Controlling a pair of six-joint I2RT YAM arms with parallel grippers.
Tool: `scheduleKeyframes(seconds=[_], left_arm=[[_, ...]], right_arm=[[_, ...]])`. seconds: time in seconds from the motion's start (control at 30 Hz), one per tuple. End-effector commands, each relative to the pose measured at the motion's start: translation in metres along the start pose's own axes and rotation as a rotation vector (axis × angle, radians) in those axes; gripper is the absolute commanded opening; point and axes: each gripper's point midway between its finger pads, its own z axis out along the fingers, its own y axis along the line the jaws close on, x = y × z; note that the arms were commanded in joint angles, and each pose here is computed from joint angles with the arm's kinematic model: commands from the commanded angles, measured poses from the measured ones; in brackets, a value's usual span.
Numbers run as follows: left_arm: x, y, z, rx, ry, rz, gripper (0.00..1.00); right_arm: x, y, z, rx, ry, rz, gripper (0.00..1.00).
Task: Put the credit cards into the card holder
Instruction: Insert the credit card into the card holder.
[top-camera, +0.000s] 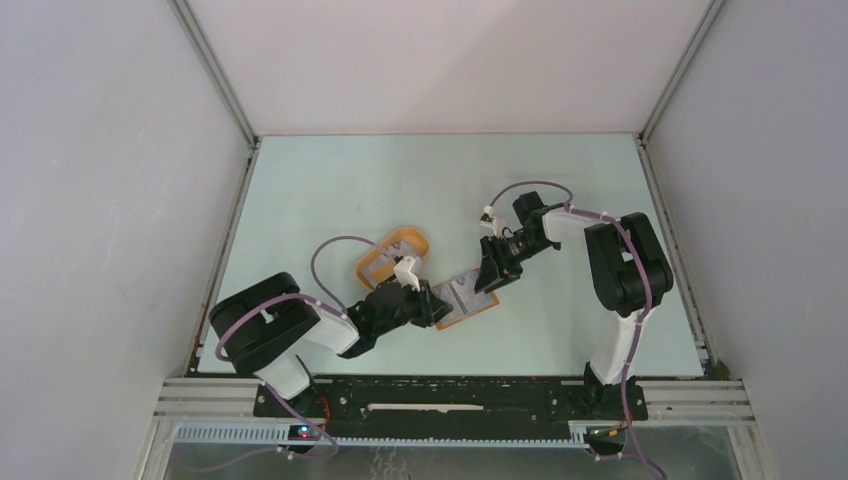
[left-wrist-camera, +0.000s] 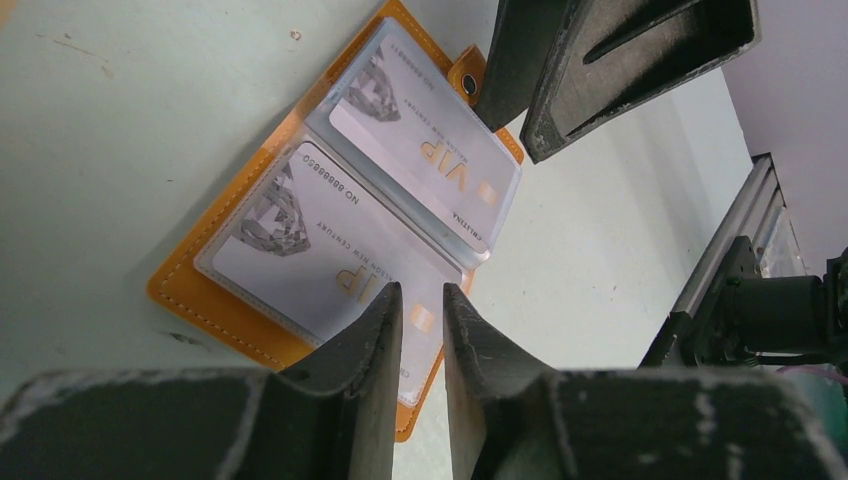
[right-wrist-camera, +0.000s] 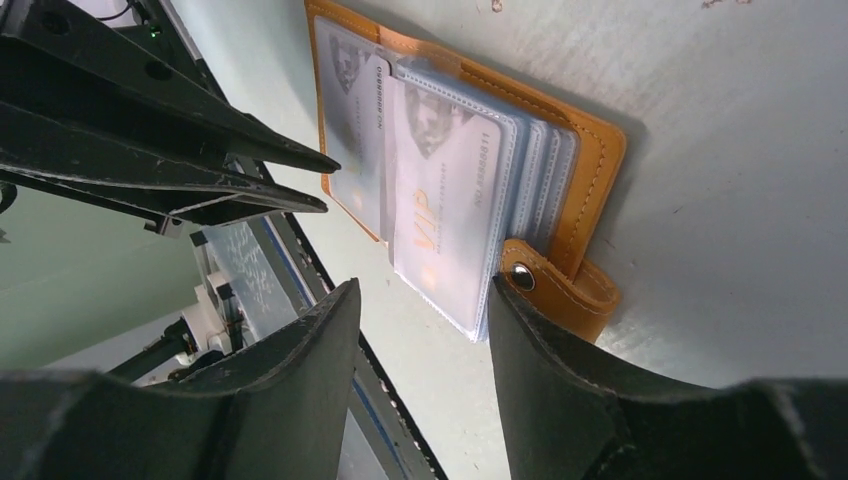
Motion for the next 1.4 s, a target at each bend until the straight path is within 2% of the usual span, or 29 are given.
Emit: scheduleKeyframes(seconds=[0.0, 0.37, 0.73, 1.07, 1.37], left_arm=[[-0.016, -0.020, 0.012, 0.065, -0.036, 0.004, 0.26], [-0.008, -0.017, 0.018, 0.076, -0.012, -0.008, 0.25], [-0.011, -0.018, 0.016, 0.086, -0.015, -0.017, 0.25], [-0.013, -0.022, 0.014, 0.120, -0.024, -0.041, 0.26], [-0.014, -0.024, 0.012, 0.151, -0.033, -0.073, 0.30]], right_arm=[[-0.008, 0.011, -0.001, -0.044, 0.000, -0.033, 0.57], [-0.007, 0.024, -0.002, -0.115, 0.007, -0.024, 0.53], [-0.008, 0.043, -0.006, -0.227, 0.004, -0.026, 0.43], [-0.003, 0.044, -0.001, -0.288, 0.044, 0.036, 0.24], [-0.002, 0.045, 0.002, -0.289, 0.053, 0.035, 0.12]])
